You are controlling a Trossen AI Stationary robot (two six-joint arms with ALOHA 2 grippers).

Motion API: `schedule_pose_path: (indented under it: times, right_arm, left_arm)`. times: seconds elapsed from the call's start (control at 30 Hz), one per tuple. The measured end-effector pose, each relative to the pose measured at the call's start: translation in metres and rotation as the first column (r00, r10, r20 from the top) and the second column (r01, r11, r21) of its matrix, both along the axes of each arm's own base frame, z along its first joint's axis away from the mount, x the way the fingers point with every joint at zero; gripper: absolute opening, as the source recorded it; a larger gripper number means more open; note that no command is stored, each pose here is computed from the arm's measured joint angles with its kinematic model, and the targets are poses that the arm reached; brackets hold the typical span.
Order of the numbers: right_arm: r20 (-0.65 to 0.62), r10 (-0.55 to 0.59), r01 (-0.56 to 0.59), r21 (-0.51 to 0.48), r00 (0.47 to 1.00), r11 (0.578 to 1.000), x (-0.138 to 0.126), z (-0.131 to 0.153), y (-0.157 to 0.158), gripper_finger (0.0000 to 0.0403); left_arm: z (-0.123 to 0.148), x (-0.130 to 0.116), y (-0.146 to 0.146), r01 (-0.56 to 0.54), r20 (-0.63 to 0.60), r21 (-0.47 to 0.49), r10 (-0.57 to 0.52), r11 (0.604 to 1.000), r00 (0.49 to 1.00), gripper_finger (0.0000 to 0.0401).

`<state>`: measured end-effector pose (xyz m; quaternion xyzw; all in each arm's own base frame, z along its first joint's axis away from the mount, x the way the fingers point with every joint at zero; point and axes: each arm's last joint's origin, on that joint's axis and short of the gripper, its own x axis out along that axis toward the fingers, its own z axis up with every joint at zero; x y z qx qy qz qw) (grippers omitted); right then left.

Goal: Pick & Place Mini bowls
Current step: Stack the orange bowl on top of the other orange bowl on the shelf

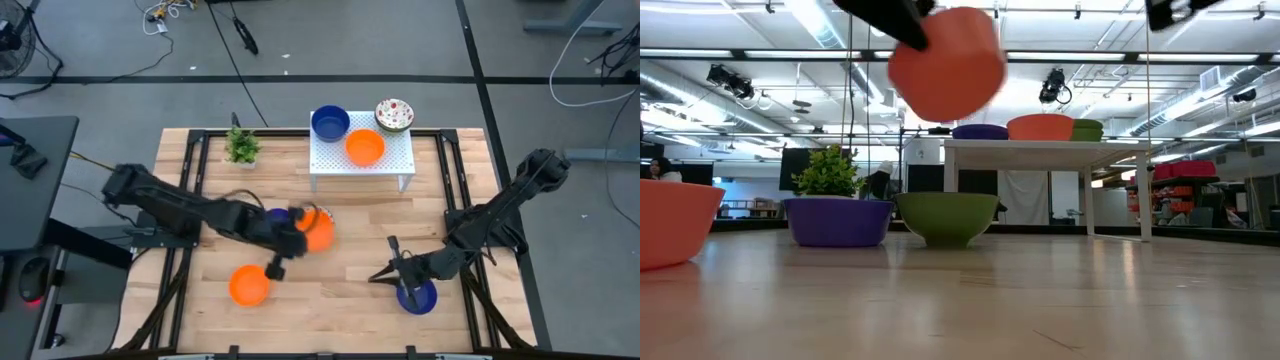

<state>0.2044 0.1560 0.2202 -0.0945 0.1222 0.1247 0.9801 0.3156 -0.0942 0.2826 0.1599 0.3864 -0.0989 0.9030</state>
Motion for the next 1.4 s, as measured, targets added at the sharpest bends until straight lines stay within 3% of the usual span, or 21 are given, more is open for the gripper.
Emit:
schedule_pose_path:
  times: [0.13,0.33,0.47,0.6,0.87,1.07,1.23,1.4]
  right_arm:
    - [-0.15,-0.006,-0.015,-0.14,0.989,0.99,0.015,0.03,-0.005,0.0063]
    - [-0.27,0.143,-0.199,-0.192,0.952,0.961,0.03,0.058,-0.022,0.0147]
    - [-0.332,0.177,-0.246,-0.178,0.926,0.953,0.038,0.054,-0.039,0.0179]
    - [-0.376,0.257,-0.315,-0.103,0.89,0.943,0.049,0.045,-0.048,0.0185]
    - [-0.425,0.367,-0.424,-0.045,0.827,0.904,0.073,0.017,-0.048,0.0156]
    - [-0.414,0.395,-0.447,-0.034,0.82,0.894,0.078,0.012,-0.046,0.0088]
    - [-0.419,0.439,-0.488,-0.011,0.794,0.873,0.076,0.011,-0.043,0.0013]
    - [-0.432,0.445,-0.488,0.013,0.784,0.873,0.074,0.009,-0.038,0.0007]
  left_arm:
    - [-0.023,0.031,-0.017,0.134,-0.018,0.043,-0.133,0.99,0.991,0.0004]
    - [-0.044,0.058,-0.038,0.29,-0.02,0.104,-0.289,0.951,0.957,0.0005]
    - [-0.048,0.063,-0.049,0.355,-0.016,0.145,-0.357,0.923,0.934,0.0008]
    - [-0.047,0.064,-0.053,0.388,0.008,0.139,-0.393,0.911,0.92,0.0005]
    - [-0.046,0.065,-0.054,0.408,0.015,0.133,-0.414,0.903,0.91,0.001]
    - [-0.047,0.065,-0.053,0.419,0.014,0.138,-0.425,0.898,0.905,0.0013]
    - [-0.046,0.067,-0.051,0.367,0.029,0.189,-0.379,0.911,0.925,0.0043]
    - [-0.041,0.072,-0.047,0.32,0.088,0.186,-0.341,0.929,0.936,0.0109]
